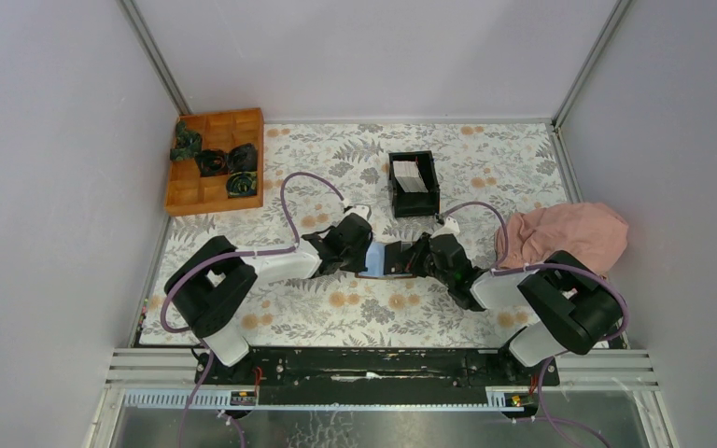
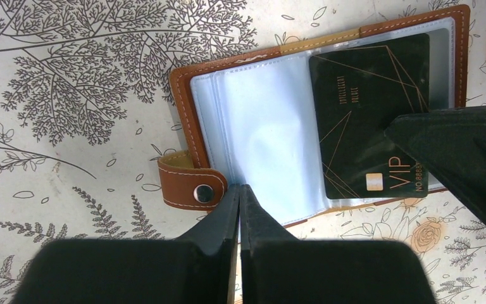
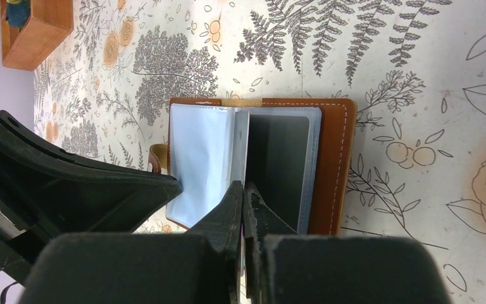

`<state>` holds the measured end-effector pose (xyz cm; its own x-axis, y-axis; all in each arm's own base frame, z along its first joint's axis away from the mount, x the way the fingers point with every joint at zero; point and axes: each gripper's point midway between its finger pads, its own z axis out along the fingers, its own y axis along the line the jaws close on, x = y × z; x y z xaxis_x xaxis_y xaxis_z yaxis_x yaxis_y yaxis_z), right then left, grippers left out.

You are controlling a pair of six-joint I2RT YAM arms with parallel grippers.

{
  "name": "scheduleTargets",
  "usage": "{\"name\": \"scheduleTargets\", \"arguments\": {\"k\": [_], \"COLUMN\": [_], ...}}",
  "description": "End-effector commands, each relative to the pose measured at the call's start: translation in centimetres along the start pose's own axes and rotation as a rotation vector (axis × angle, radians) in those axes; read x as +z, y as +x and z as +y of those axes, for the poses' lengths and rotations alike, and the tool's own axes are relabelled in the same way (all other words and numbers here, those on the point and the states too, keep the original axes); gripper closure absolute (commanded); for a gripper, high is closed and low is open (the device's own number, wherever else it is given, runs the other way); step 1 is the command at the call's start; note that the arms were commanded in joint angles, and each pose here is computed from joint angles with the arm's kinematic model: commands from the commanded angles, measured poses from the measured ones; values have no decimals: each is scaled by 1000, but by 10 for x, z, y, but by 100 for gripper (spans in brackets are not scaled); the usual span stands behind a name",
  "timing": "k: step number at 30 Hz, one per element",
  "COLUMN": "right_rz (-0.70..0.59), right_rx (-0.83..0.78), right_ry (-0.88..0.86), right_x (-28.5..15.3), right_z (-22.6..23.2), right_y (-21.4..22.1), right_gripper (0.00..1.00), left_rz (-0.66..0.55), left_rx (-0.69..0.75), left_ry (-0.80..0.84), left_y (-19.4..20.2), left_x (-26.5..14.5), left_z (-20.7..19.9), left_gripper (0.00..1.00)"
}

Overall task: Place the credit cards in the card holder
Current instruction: Insert the credit card into the card holder.

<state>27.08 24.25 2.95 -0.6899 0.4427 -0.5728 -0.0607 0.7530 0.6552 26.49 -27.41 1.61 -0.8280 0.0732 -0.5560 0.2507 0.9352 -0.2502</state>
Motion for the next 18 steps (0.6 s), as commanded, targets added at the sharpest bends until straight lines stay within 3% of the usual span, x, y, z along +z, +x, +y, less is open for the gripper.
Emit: {"name": "scheduleTargets", "arguments": {"k": [1,18], "right_rz": [28,77], "right_rx": [-64,-44], "right_ry": [89,94], "right_x": [4,7], "right_z": [-18,-23], "right_y": [10,35], "right_gripper": [100,100], "left_rz": [108,132], "left_rx": [18,27], "left_ry": [-127,-203], "left_y": [36,42], "left_x": [7,4], "left_z": [31,36], "left_gripper": [98,100]}}
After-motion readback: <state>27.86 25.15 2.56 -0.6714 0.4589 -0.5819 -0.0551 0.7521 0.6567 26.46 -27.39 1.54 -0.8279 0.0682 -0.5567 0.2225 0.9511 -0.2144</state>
